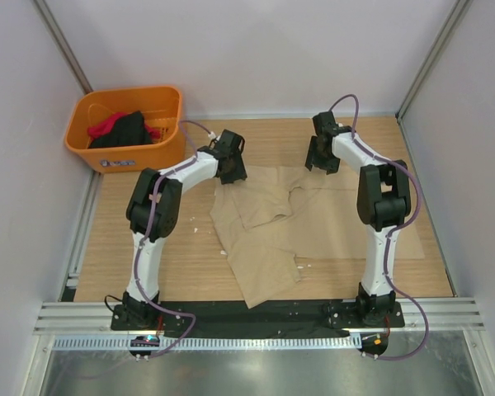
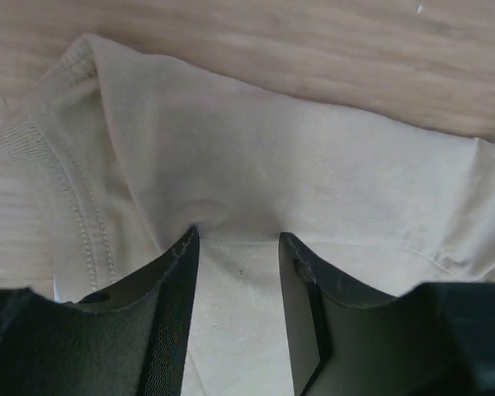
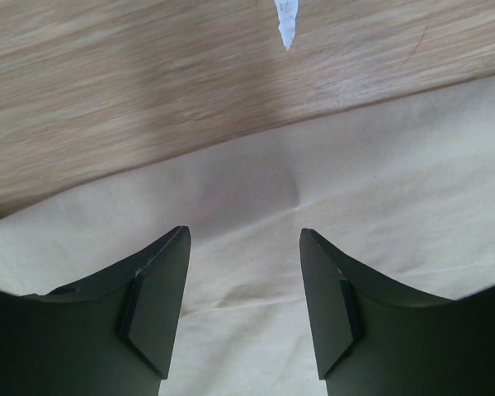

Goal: Fold and stack the t-shirts
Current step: Fold the tshirt

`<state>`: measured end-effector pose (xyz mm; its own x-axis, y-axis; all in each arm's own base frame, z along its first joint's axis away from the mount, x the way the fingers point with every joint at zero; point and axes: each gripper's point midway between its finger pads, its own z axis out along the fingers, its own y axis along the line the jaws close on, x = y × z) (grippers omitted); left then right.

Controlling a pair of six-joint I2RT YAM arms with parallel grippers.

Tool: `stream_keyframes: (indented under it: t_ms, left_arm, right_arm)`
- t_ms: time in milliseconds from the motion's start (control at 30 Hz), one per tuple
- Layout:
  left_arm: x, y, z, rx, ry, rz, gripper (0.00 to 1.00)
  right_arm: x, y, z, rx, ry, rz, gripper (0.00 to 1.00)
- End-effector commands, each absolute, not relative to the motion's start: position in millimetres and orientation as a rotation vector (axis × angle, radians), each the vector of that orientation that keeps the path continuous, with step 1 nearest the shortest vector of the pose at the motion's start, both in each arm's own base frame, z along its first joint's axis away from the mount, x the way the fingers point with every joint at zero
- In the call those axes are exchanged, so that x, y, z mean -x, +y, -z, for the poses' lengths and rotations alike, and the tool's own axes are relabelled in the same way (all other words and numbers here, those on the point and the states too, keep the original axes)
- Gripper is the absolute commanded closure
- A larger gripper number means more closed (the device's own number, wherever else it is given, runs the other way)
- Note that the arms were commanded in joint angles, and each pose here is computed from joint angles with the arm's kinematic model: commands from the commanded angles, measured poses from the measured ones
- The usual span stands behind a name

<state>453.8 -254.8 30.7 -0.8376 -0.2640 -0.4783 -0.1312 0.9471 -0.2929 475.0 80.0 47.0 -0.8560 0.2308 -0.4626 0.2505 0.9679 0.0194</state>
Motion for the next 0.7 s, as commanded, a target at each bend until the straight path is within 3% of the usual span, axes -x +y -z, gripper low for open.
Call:
stream_keyframes:
  t_ms: [0,167,300,467,500,667]
  left_arm:
    - [-486,-232,-42,0.393,2.467,0.267,0.55]
    - [-479,-176,-17,0.547,2.548,0.174,0.55]
    - [-482,-183,-18,0.482,2.552,0.298,0.58]
    - [-481,-199,-48,0.372,2.511,0.332,0.57]
    - [-481,-204,-56,0.370,2.500,0.363,0.56]
    - [-475,-230,-101,0.284,2.445,0.421,0.54]
  right_arm:
    - [-497,76,-63,-0.327,2.542,0.075,0.39]
    - [-488,79,-61,-0.324,2.575,0.045,0.36]
    - [-484,77,-72,-0.311,2.570,0.039,0.30]
    - [-469,87,-88,-0.267,2.578,-0.054,0.30]
    - [-467,94,-88,-0.254,2.590,-0.105,0.31]
    - [-467,143,-92,-0.240,2.597,-0.440,0.56]
